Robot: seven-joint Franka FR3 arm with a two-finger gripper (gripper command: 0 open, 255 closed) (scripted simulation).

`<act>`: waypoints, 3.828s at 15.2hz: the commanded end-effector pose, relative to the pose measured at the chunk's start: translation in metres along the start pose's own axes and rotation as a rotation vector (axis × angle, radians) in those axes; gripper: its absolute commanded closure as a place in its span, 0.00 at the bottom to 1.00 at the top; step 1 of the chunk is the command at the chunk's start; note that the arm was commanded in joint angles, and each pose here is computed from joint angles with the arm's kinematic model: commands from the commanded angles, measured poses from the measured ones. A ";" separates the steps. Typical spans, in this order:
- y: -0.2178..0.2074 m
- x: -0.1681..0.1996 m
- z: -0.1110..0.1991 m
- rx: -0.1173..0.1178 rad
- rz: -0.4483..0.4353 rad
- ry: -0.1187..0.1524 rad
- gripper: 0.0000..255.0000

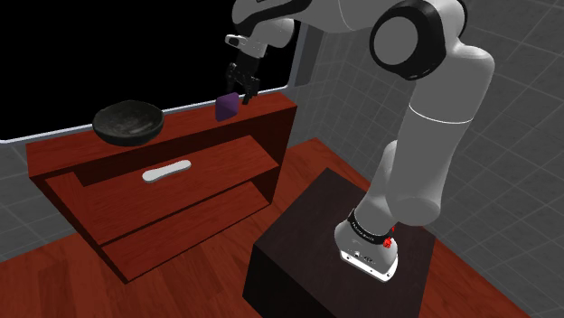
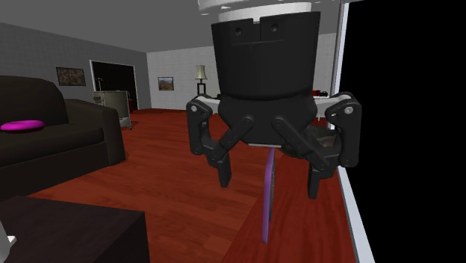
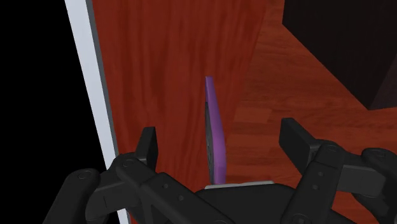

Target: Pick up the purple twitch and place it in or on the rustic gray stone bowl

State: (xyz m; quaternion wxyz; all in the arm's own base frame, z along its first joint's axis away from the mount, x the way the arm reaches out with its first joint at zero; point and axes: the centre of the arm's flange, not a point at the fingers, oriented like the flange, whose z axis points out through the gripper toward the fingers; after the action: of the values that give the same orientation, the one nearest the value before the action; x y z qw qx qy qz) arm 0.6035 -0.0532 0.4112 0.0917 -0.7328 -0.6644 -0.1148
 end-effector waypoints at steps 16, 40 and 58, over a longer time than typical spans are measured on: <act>0.002 0.001 0.013 0.000 -0.001 0.000 1.00; 0.004 0.031 -0.088 0.000 -0.001 0.000 1.00; 0.027 0.157 -0.102 0.000 -0.001 0.000 1.00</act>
State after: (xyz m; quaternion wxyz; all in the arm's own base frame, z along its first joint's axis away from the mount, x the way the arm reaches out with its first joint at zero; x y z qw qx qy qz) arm 0.6404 0.0512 0.5516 0.0916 -0.7323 -0.6650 -0.1147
